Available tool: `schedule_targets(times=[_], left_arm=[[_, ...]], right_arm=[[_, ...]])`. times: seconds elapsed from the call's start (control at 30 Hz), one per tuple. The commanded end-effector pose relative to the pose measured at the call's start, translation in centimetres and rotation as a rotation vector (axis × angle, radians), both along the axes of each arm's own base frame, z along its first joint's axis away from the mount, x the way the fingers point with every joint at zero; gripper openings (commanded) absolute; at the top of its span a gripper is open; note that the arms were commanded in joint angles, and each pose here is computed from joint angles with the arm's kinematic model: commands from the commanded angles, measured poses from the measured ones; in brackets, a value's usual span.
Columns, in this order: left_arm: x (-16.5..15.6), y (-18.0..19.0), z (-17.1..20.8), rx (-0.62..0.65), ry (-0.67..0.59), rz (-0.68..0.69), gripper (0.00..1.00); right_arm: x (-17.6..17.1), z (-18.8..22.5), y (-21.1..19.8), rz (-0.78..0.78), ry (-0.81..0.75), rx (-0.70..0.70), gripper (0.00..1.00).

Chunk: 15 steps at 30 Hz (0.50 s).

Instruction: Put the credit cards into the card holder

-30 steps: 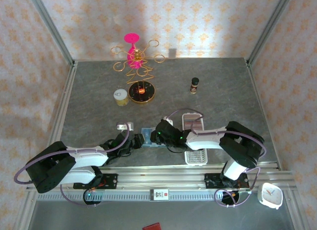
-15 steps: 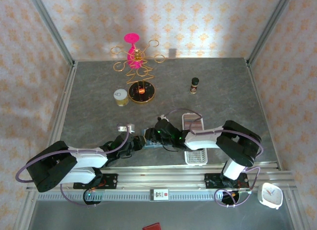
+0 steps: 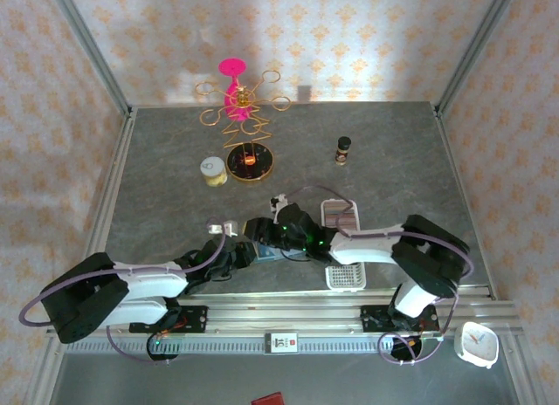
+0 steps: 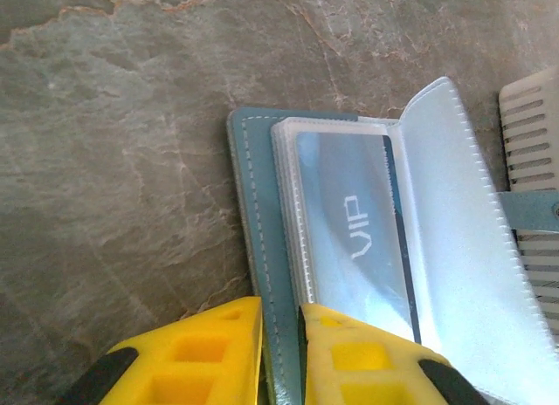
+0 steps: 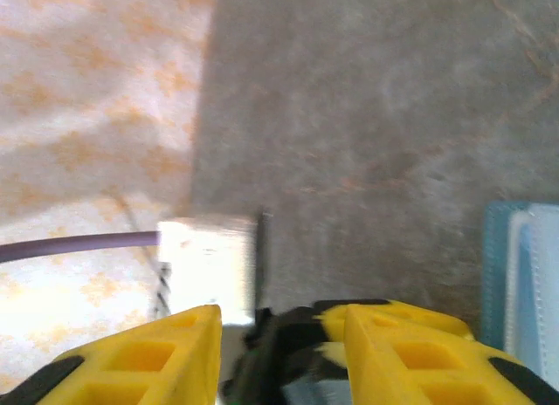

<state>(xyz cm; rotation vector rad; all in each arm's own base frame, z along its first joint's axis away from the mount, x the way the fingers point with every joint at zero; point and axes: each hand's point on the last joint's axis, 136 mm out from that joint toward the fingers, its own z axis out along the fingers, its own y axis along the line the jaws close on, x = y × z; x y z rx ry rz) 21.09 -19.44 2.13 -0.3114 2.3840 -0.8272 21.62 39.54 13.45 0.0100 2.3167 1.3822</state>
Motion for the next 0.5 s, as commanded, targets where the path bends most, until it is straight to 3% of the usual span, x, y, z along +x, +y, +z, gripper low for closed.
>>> schedule_targets(times=[0.0,0.27,0.37,0.47], left_arm=[[-1.1,2.4,-1.8,0.110,0.057,0.050,0.20],[-0.5,3.5,0.2,0.122,-0.014,0.087,0.25],[-0.3,2.4,1.5,0.084,-0.036,0.052,0.33],[0.2,1.6,2.8,0.069,-0.059,0.031,0.44]], right_arm=[[1.0,4.8,-1.8,-0.057,-0.165,-0.010,0.41],[1.1,10.3,-8.6,-0.025,-0.573,-0.350,0.44],[0.0,10.6,-11.0,0.103,-0.787,-0.541,0.49],[-1.4,9.4,-14.0,0.299,-1.001,-0.787,0.61]])
